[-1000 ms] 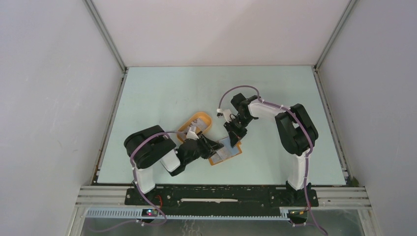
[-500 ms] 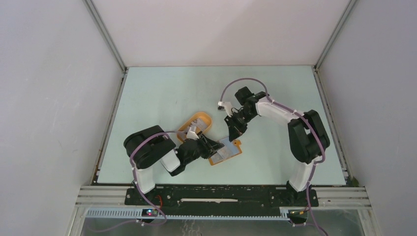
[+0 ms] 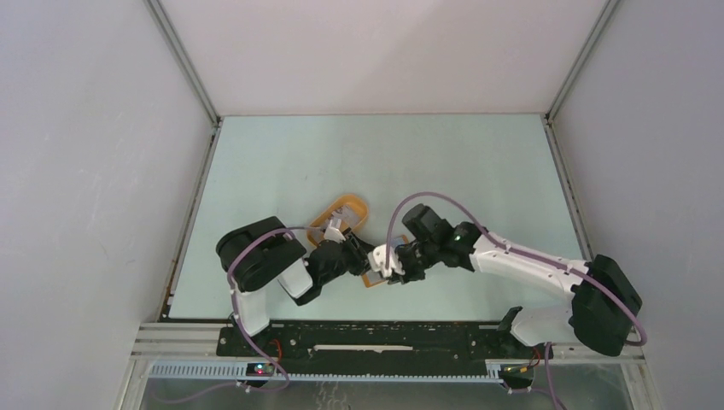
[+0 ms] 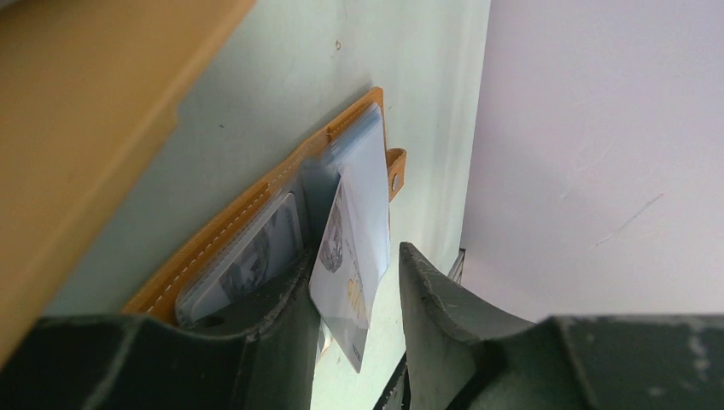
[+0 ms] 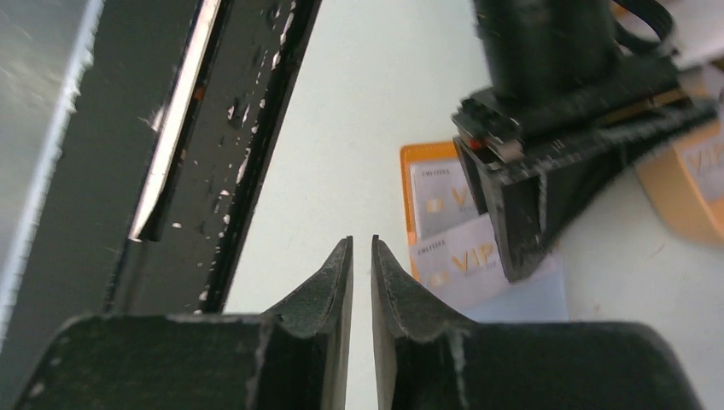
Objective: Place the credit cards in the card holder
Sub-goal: Insert the credit card into the card holder.
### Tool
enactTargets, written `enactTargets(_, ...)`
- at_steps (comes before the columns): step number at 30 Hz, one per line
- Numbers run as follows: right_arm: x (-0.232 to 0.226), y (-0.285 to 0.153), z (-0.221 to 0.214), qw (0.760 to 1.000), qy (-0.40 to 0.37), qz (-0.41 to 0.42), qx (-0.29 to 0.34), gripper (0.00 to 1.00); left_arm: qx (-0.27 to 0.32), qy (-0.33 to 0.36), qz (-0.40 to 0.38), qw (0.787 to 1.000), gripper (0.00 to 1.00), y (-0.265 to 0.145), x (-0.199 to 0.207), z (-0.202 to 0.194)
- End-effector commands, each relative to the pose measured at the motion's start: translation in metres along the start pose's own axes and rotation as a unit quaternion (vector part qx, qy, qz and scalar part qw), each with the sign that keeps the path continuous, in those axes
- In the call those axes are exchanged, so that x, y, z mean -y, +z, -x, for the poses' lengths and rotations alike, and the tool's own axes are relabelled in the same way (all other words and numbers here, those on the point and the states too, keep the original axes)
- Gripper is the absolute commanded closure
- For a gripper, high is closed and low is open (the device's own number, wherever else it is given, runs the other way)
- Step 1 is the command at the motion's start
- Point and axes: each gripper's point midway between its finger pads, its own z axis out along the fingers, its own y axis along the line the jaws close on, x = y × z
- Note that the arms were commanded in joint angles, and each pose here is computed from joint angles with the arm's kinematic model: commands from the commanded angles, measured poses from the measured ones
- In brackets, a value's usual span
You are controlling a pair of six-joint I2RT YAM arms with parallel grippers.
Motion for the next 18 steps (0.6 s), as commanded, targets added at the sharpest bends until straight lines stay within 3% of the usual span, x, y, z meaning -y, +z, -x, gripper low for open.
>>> enactTargets(1,0.043,0.018,0.011,0.984,-0.151,-0.089,-0.026,0.79,-0.008,0.024,0.047,0.999,0.57,-0.003,-0.032,-0.003)
enactTargets(9,0.048,0.050,-0.011,0.975,-0.177,-0.092,-0.100,0.85,-0.011,0.024,0.046,0.999,0.56,-0.001,-0.032,-0.004)
enactTargets(18,0.053,0.065,-0.028,0.969,-0.180,-0.093,-0.141,0.91,-0.014,0.024,0.046,0.999,0.56,0.000,-0.033,-0.005)
